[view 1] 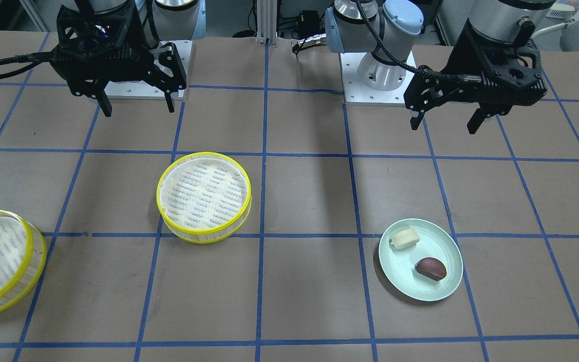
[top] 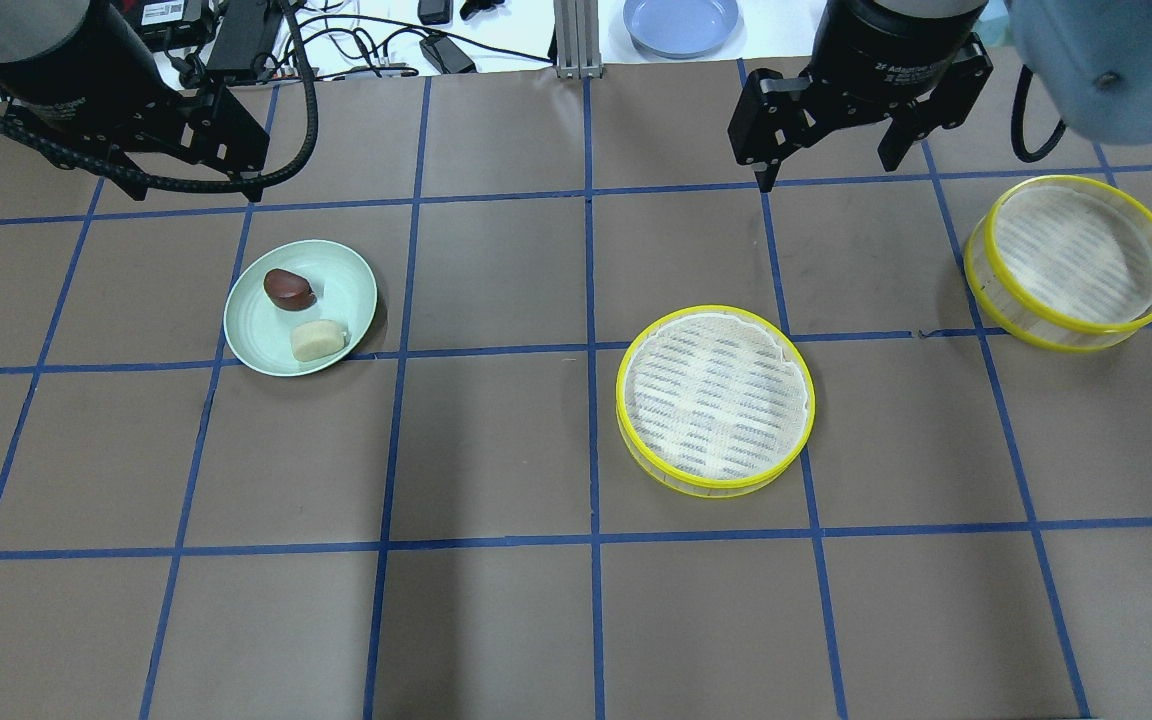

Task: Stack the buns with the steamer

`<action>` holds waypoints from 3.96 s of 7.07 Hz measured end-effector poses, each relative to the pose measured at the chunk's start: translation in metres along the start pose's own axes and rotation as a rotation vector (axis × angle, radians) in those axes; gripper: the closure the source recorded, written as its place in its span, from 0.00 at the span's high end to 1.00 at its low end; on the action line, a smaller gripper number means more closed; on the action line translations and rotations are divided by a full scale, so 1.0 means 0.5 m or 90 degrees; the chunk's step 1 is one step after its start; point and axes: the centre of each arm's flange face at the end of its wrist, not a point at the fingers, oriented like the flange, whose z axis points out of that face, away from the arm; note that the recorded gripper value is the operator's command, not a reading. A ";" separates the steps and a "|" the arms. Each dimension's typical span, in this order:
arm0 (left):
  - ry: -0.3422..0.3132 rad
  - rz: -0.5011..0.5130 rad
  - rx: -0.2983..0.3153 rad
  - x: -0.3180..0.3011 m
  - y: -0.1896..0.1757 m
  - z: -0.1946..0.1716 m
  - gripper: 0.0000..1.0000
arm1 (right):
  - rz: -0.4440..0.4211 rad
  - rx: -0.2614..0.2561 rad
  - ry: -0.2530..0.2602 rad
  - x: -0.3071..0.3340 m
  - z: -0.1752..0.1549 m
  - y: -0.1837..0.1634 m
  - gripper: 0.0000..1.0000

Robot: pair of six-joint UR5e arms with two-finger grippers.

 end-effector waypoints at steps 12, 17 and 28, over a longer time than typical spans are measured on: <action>0.026 0.015 -0.108 -0.155 -0.070 0.403 1.00 | 0.027 -0.016 0.020 0.248 0.035 -0.047 1.00; 0.051 0.010 -0.172 -0.173 -0.118 0.631 0.94 | -0.059 -0.039 0.047 0.755 0.283 -0.109 1.00; 0.088 -0.211 -0.100 -0.082 -0.196 0.437 0.00 | -0.102 -0.028 0.005 1.026 0.682 -0.106 0.00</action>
